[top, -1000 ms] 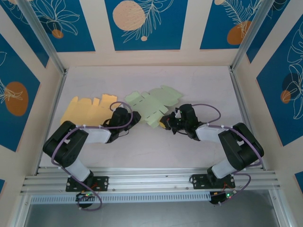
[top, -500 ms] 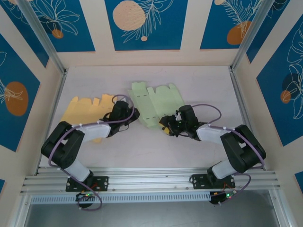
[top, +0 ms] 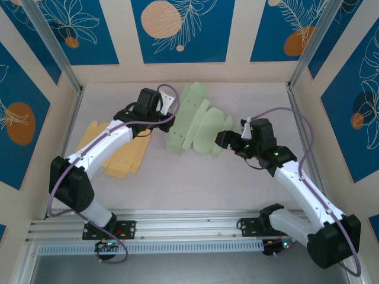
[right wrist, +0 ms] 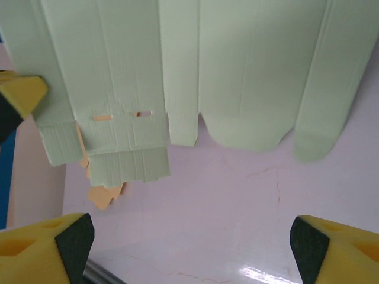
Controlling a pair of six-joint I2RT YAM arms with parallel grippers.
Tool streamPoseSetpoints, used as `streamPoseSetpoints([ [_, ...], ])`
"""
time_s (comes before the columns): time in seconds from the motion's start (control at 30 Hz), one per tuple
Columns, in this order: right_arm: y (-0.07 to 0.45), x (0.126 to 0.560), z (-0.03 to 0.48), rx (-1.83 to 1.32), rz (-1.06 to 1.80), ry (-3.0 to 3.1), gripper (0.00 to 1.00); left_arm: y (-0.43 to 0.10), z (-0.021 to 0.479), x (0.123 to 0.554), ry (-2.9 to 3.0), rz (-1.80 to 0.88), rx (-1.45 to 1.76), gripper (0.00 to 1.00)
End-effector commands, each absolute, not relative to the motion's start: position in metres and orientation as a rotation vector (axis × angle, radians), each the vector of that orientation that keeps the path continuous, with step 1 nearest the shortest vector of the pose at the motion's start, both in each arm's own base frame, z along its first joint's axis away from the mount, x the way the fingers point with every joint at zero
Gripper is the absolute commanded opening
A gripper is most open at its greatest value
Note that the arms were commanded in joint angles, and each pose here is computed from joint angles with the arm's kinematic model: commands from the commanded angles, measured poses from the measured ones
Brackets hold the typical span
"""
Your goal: Fold the paper box
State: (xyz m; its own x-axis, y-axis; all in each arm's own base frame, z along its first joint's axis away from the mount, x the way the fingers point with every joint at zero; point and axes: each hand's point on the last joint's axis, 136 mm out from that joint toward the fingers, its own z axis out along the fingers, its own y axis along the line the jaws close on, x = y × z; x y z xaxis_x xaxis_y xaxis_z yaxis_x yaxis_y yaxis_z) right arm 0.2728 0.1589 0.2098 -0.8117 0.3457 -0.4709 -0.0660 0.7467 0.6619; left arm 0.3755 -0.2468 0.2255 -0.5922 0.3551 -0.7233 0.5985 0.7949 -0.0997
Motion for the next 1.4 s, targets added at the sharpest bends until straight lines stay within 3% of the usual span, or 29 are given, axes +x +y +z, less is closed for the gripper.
streamPoseSetpoints([
  [0.0,0.14,0.273,0.217,0.053,0.761,2.376,0.88,-0.239,0.219,0.359,2.21,-0.289,1.13,0.0],
  [0.17,0.13,0.298,0.232,0.076,0.83,2.344,0.88,-0.246,0.228,0.364,2.107,-0.222,1.419,0.0],
  [0.4,0.118,0.327,0.228,0.103,0.864,2.366,0.88,-0.264,0.2,0.386,2.107,-0.206,1.677,0.0],
  [0.67,0.094,0.345,0.218,0.288,0.947,2.373,0.87,-0.294,0.173,0.44,1.945,0.094,1.725,0.0],
  [0.83,0.094,0.351,0.214,0.352,0.99,2.387,0.82,-0.308,0.165,0.45,1.843,0.231,1.717,0.0],
  [1.1,0.098,0.377,0.216,0.381,1.045,2.394,0.69,-0.328,0.183,0.443,1.591,0.32,1.594,0.0],
  [1.23,0.107,0.395,0.216,0.393,1.098,2.412,0.54,-0.329,0.188,0.442,1.501,0.422,1.518,0.0],
  [1.37,0.126,0.409,0.212,0.341,1.049,2.46,0.53,-0.333,0.192,0.439,1.395,0.537,1.441,0.0],
])
